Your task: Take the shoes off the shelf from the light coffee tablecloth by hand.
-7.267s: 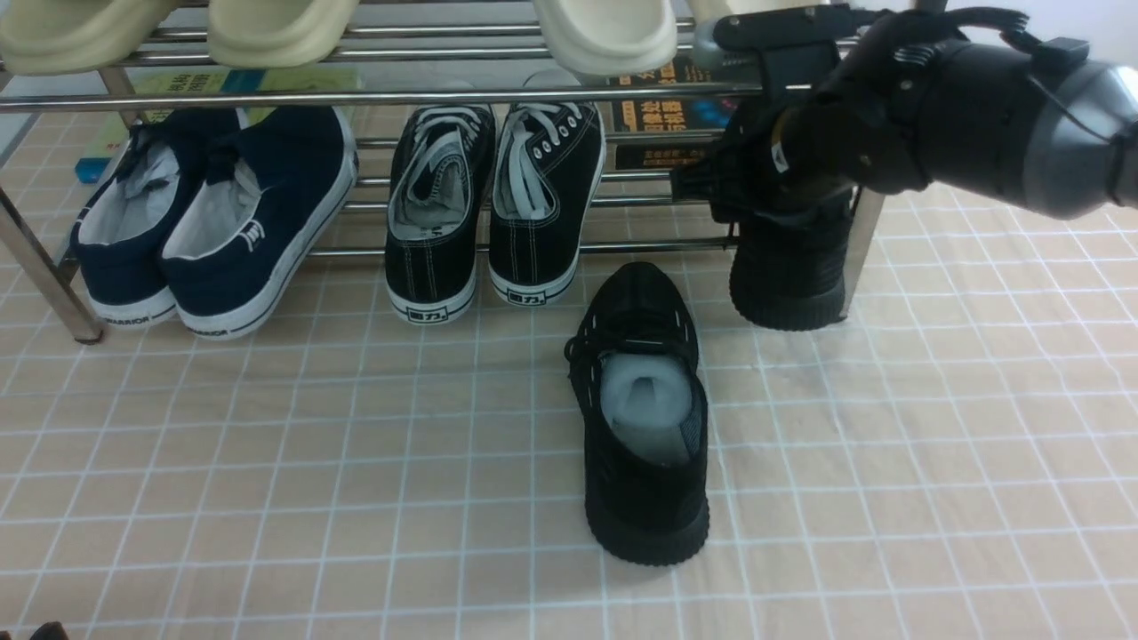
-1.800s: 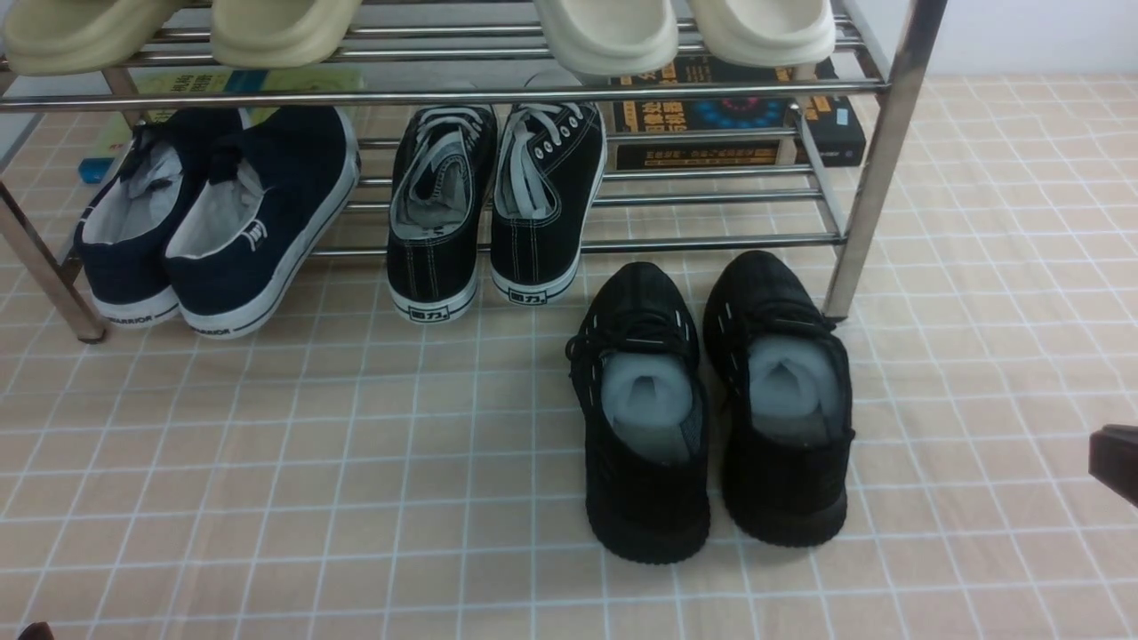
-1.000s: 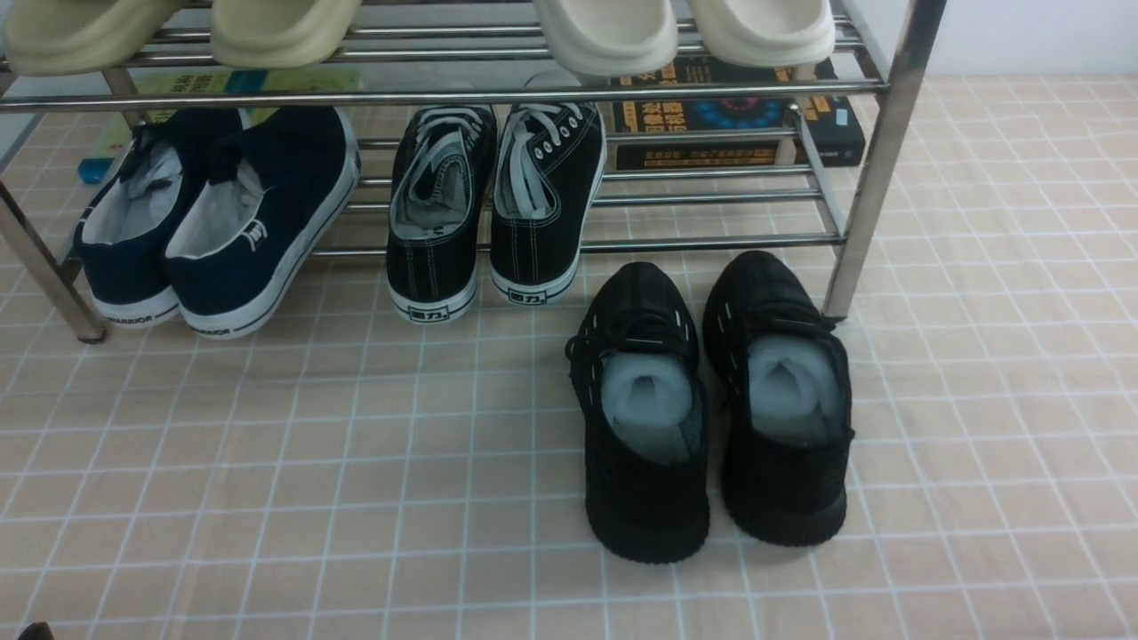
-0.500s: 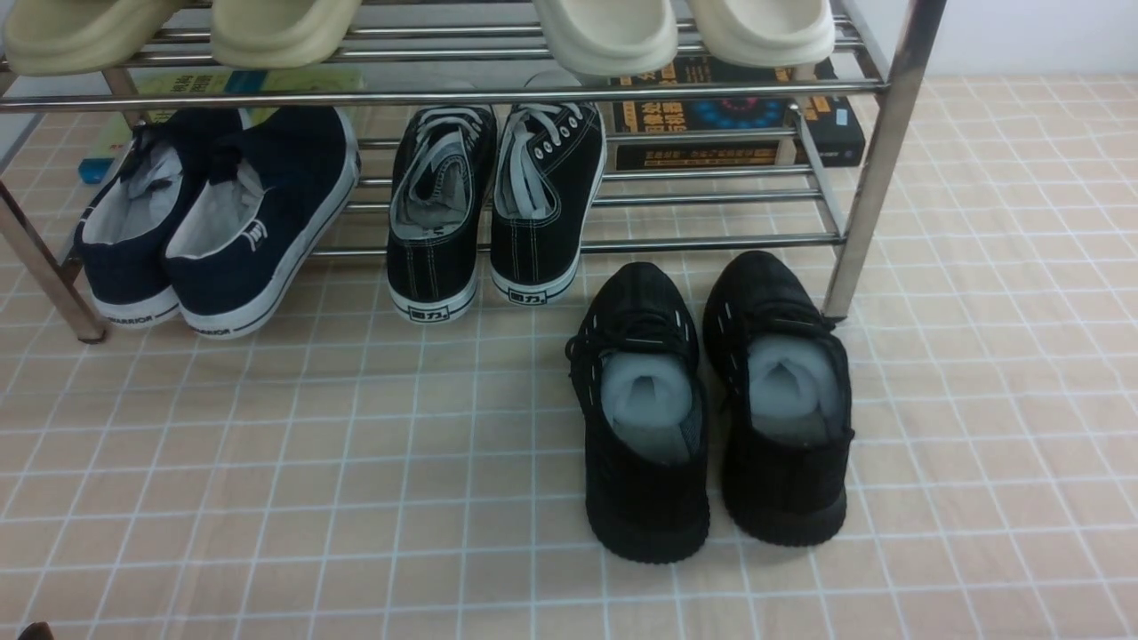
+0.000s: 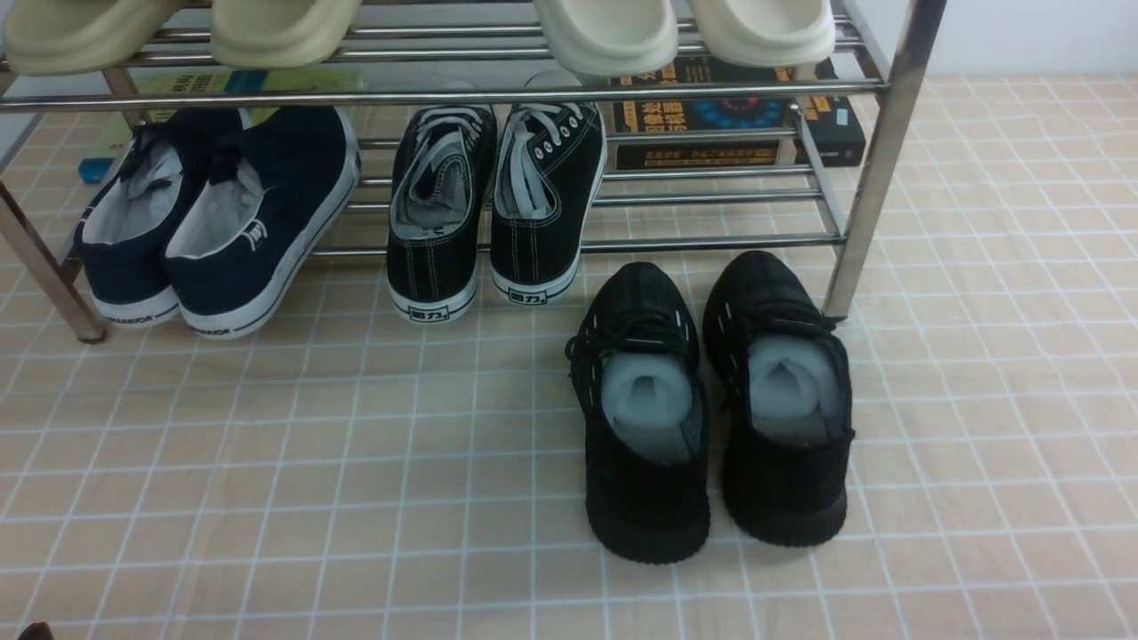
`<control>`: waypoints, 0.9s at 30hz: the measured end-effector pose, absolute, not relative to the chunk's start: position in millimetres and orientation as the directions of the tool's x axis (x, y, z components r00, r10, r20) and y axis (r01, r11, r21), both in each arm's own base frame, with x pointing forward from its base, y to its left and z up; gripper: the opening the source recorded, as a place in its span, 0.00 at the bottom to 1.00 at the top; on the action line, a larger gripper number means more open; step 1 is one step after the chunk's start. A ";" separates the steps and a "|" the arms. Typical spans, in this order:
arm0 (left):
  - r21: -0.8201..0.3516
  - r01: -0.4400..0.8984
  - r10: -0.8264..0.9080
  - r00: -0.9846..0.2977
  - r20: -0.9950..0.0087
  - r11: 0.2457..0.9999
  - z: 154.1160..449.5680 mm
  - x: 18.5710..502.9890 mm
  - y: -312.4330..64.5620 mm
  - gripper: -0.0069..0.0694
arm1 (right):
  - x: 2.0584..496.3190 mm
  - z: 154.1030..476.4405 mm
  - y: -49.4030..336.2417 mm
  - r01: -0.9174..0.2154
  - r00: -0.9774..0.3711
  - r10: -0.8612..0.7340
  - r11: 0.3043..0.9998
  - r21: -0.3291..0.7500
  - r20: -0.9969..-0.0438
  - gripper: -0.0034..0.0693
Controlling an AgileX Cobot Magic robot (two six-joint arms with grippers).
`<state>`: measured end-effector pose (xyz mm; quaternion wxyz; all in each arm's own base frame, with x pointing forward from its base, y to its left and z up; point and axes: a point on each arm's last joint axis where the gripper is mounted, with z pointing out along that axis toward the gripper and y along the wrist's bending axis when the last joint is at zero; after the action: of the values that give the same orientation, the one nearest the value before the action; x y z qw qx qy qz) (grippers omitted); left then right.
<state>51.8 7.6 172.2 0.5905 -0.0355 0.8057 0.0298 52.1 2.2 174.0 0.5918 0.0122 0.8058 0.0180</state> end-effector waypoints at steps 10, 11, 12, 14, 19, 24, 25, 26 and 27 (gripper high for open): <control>0.006 -0.092 -0.022 -0.300 -0.954 0.996 172.2 51.8 7.6 0.40 | 52.1 174.0 2.2 -0.002 -0.299 0.041 0.999 0.043 -0.953 0.13; 0.006 -0.092 -0.022 -0.300 -0.954 0.996 172.2 51.8 7.6 0.40 | 52.1 174.0 2.2 -0.002 -0.299 0.041 0.999 0.043 -0.953 0.13; 0.006 -0.092 -0.022 -0.300 -0.954 0.996 172.2 51.8 7.6 0.40 | 52.1 174.0 2.2 -0.002 -0.299 0.041 0.999 0.043 -0.953 0.13; 0.006 -0.092 -0.022 -0.300 -0.954 0.996 172.2 51.8 7.6 0.40 | 52.1 174.0 2.2 -0.002 -0.299 0.041 0.999 0.043 -0.953 0.14; 0.006 -0.092 -0.022 -0.300 -0.954 0.996 172.2 51.8 7.6 0.40 | 52.1 174.0 2.2 -0.002 -0.299 0.041 0.999 0.043 -0.953 0.15; 0.006 -0.092 -0.022 -0.300 -0.954 0.996 172.2 51.8 7.6 0.40 | 52.1 174.0 2.2 -0.002 -0.299 0.041 0.999 0.043 -0.953 0.16; 0.006 -0.092 -0.022 -0.300 -0.954 0.996 172.2 51.8 7.6 0.40 | 52.1 174.0 2.2 -0.002 -0.299 0.041 0.999 0.043 -0.953 0.16; 0.006 -0.092 -0.022 -0.300 -0.954 0.996 172.2 51.8 7.6 0.40 | 52.1 174.0 2.2 -0.002 -0.299 0.041 0.999 0.043 -0.953 0.16; 0.006 -0.092 -0.022 -0.300 -0.954 0.996 172.2 51.8 7.6 0.40 | 52.1 174.0 2.2 -0.002 -0.299 0.041 0.999 0.043 -0.953 0.17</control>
<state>51.8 7.6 172.2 0.5905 -0.0355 0.8057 0.0298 52.1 2.2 174.0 0.5918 0.0122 0.8058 0.0180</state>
